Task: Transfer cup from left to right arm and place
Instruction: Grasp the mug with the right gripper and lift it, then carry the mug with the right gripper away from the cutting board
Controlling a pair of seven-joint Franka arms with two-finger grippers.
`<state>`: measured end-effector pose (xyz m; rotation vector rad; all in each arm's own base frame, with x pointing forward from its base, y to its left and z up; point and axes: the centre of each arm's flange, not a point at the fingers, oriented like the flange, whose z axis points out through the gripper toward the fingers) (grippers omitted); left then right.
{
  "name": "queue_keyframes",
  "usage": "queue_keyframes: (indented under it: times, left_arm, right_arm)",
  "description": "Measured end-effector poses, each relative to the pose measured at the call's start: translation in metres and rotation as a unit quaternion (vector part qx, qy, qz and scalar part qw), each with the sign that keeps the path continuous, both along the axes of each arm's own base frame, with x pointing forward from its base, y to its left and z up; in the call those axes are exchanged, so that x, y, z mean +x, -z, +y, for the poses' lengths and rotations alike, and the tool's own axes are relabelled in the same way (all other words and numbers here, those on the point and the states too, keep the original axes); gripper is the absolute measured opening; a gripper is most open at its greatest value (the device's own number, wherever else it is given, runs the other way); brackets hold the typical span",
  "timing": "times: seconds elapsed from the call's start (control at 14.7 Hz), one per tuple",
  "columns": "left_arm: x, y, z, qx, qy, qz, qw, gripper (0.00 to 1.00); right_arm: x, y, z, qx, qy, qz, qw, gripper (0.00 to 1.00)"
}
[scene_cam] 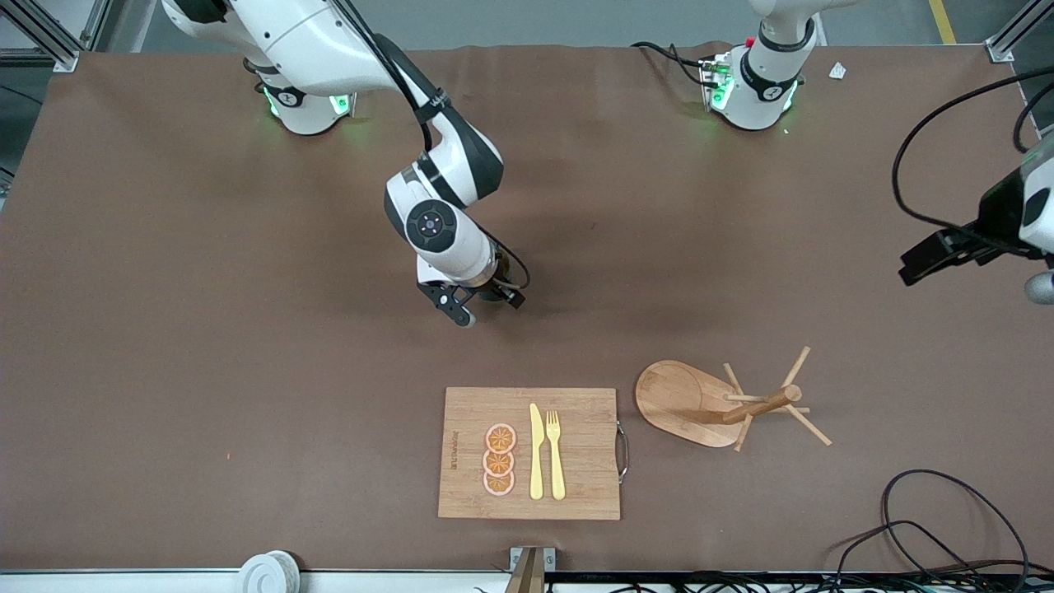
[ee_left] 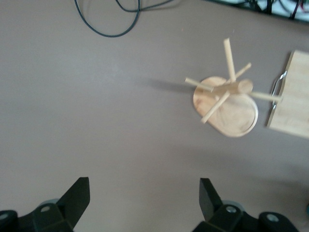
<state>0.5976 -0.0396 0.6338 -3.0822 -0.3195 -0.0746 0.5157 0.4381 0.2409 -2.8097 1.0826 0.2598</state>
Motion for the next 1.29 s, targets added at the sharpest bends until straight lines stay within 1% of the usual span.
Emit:
queue_keyframes:
  times: [0.2,0.34,0.41,0.48,0.54,0.68,0.75,0.88,0.95,1.09,1.29]
  left_arm:
    - [-0.018,-0.019,0.003,0.009,0.045,0.011,0.999,1.00]
    - [-0.035,-0.029,0.007,0.000,0.080,0.030,0.996,1.00]
    - [-0.043,-0.032,0.010,-0.009,0.091,0.037,0.995,1.00]
    - [-0.050,-0.033,0.011,-0.016,0.099,0.042,0.994,1.00]
    - [-0.057,-0.034,0.010,-0.020,0.104,0.043,0.993,1.00]
    - [-0.071,-0.035,-0.002,-0.020,0.116,0.045,0.992,1.00]
    - [-0.077,-0.036,-0.008,-0.020,0.122,0.045,0.991,1.00]
    - [-0.086,-0.037,-0.012,-0.020,0.127,0.044,0.991,1.00]
    - [-0.088,-0.037,-0.011,-0.020,0.127,0.044,0.991,1.00]
    - [-0.089,-0.035,-0.011,-0.020,0.126,0.043,0.991,1.00]
    - [-0.088,-0.035,-0.010,-0.020,0.126,0.042,0.991,1.00]
  right_arm:
    - [0.000,0.002,0.000,-0.010,-0.018,-0.008,1.000,0.37]
    - [0.002,0.001,-0.002,-0.013,-0.044,-0.013,0.999,0.18]
    - [0.004,0.000,-0.004,-0.014,-0.064,-0.013,0.998,0.11]
    - [0.009,-0.005,-0.009,-0.016,-0.090,-0.015,0.996,0.05]
    - [0.020,-0.011,-0.020,-0.019,-0.121,-0.019,0.992,0.05]
    - [0.055,-0.033,-0.060,-0.030,-0.195,-0.009,0.980,0.05]
    - [0.075,-0.047,-0.087,-0.033,-0.232,-0.006,0.972,0.05]
    - [0.112,-0.073,-0.150,-0.041,-0.300,-0.018,0.953,0.05]
    - [0.126,-0.080,-0.181,-0.040,-0.327,-0.024,0.944,0.05]
    - [0.147,-0.086,-0.239,-0.035,-0.366,-0.035,0.929,0.05]
    - [0.167,-0.085,-0.319,-0.027,-0.407,-0.052,0.912,0.05]
